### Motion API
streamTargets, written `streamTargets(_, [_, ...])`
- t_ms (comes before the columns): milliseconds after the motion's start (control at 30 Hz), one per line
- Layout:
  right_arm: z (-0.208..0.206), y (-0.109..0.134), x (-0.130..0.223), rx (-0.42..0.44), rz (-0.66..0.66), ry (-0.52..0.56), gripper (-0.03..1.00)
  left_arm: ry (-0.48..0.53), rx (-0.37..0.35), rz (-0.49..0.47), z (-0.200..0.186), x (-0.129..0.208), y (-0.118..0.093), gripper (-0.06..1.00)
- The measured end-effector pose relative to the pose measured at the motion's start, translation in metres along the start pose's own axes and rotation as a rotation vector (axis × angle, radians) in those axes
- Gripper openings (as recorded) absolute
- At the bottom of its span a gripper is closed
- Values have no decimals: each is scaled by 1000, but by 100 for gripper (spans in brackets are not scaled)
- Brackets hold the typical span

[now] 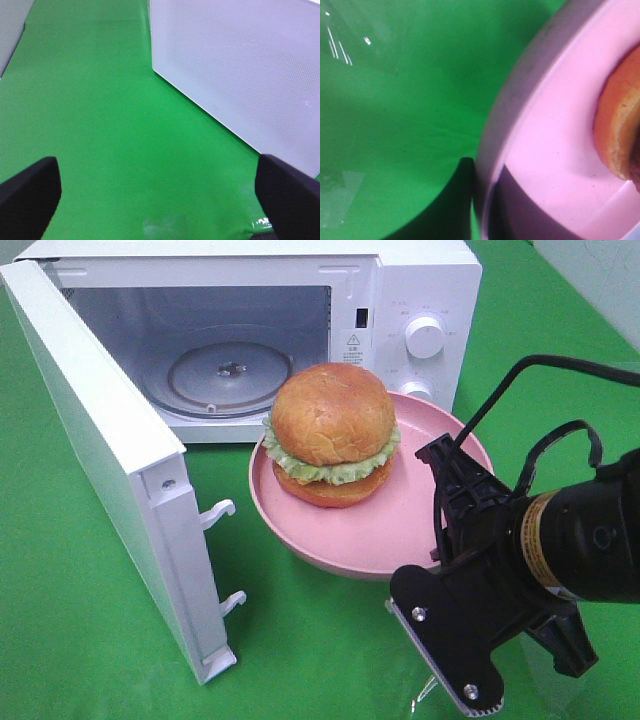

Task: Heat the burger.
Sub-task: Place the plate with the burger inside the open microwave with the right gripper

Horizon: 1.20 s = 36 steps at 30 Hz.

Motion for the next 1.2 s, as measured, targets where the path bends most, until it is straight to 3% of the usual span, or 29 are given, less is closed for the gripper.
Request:
streamTargets(267, [6,-1,19,-26,-49,-20,5,0,0,0,0,0,0,97])
streamTargets(467, [7,-17,32,-17,-58,-40,5,0,0,0,0,0,0,97])
streamTargets(1200, [6,-32,42,10,-110,-65,5,0,0,0,0,0,0,97])
Point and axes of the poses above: a point on each arm's last joint axis where the gripper is mounted, z pointing out along that axis toward the gripper, y along the wrist's bending axis when the last joint is at zero, x = y × z, the point moved 10 cm from there along z, pointing out along that axis toward the gripper, and after that the axes turned 5 degrees about z, right-handed, at the moved point
